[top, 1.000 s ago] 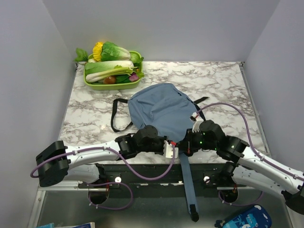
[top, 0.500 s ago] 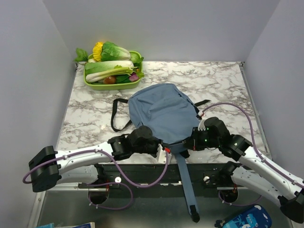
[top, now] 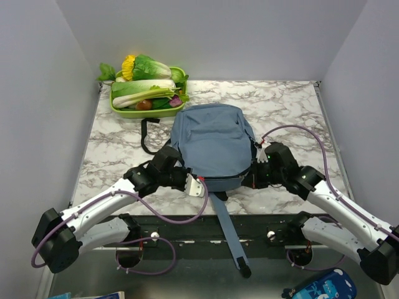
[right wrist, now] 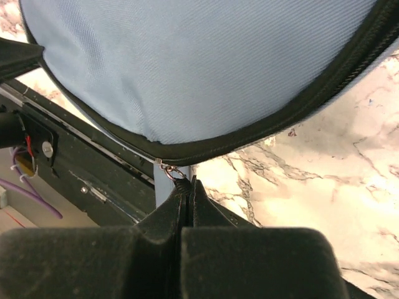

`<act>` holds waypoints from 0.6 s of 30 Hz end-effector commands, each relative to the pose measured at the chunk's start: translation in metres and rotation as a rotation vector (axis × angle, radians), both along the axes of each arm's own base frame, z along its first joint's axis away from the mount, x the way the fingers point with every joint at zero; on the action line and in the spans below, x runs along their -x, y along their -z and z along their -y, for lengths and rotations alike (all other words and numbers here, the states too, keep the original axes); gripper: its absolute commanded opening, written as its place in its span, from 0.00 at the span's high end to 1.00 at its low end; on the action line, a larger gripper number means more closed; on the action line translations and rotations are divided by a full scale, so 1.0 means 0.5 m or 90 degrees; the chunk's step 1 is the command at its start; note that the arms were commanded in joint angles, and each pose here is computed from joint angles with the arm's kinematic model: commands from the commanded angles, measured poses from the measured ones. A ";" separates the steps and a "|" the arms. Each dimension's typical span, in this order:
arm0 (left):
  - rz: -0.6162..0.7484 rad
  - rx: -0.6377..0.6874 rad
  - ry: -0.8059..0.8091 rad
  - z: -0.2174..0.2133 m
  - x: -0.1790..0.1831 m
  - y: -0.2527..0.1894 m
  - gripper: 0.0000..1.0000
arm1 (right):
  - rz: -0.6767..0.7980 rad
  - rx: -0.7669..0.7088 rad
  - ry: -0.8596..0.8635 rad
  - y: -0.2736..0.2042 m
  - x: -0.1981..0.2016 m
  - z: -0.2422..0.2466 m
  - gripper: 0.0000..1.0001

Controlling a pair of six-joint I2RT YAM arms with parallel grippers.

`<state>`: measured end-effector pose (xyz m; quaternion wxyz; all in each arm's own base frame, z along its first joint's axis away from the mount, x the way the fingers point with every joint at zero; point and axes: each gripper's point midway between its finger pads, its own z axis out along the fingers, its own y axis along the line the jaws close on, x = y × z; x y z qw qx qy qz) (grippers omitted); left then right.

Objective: Pack the student bag
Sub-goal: Zip the student bag at the center of the board.

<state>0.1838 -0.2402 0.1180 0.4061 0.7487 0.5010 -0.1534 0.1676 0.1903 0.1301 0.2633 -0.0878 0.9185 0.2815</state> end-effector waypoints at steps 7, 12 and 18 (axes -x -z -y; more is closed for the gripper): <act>-0.080 -0.084 -0.089 -0.130 0.025 0.022 0.79 | 0.060 0.014 0.006 -0.018 -0.031 0.018 0.99; -0.145 0.093 -0.089 -0.008 0.029 -0.162 0.29 | 0.053 -0.035 -0.023 -0.021 -0.025 -0.012 0.99; -0.145 0.147 -0.011 0.135 0.087 -0.196 0.01 | 0.054 -0.055 -0.037 -0.029 -0.024 -0.025 0.99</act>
